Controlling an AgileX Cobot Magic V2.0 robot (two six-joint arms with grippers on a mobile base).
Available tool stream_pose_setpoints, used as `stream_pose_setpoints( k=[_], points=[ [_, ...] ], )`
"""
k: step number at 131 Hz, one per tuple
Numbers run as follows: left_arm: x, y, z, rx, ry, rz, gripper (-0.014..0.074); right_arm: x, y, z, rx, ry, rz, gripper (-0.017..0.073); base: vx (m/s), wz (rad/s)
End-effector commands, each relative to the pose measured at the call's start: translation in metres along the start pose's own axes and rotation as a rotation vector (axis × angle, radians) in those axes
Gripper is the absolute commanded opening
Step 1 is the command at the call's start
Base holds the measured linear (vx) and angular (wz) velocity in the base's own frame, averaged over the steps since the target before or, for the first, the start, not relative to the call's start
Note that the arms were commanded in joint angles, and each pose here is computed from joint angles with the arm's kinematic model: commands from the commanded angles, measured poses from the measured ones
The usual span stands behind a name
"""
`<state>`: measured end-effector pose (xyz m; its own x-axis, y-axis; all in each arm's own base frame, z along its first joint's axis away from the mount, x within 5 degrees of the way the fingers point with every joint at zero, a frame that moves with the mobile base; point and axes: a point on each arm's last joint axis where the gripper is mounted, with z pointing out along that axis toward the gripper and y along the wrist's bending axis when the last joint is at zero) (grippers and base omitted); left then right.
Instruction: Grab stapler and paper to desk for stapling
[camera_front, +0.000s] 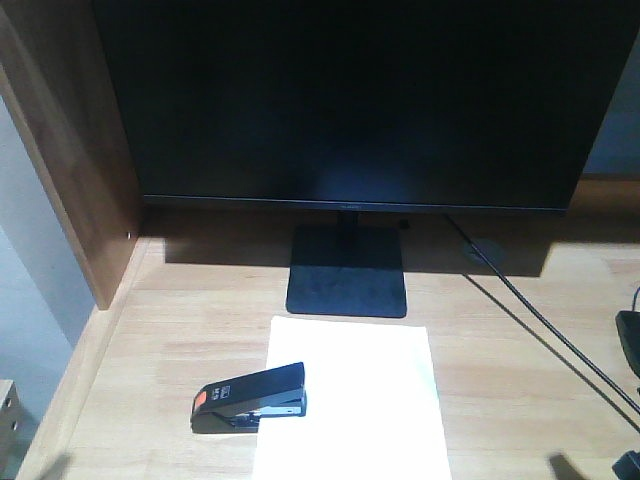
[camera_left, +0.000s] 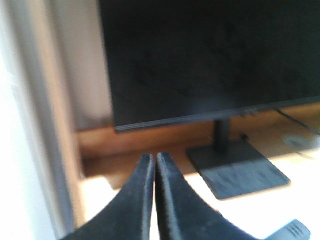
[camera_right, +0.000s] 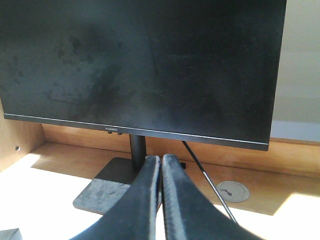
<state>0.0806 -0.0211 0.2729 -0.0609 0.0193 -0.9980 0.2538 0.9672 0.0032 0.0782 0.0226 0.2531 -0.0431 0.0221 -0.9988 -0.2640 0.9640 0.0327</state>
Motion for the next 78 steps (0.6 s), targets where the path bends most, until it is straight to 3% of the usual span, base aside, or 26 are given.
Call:
stream_pose_setpoints(
  k=[1,35,61,78],
  points=[
    [-0.012,0.003,-0.009,-0.038,-0.085,-0.022,-0.0006,-0.009,-0.002,0.0,0.028,-0.021,-0.027,-0.0006,0.0,0.0],
    [0.028,0.008,-0.026,-0.139,-0.116,-0.061,-0.0006,-0.009,-0.002,0.0,0.028,-0.021,-0.027,-0.0006,0.0,0.0],
    [0.063,0.009,-0.027,-0.178,-0.113,-0.111,-0.0006,-0.009,-0.002,0.0,0.028,-0.021,-0.027,-0.0006,0.0,0.0],
    [0.077,0.01,-0.024,-0.19,-0.106,-0.115,-0.0006,-0.009,-0.002,0.0,0.028,-0.021,-0.027,-0.0006,0.0,0.0]
  ],
)
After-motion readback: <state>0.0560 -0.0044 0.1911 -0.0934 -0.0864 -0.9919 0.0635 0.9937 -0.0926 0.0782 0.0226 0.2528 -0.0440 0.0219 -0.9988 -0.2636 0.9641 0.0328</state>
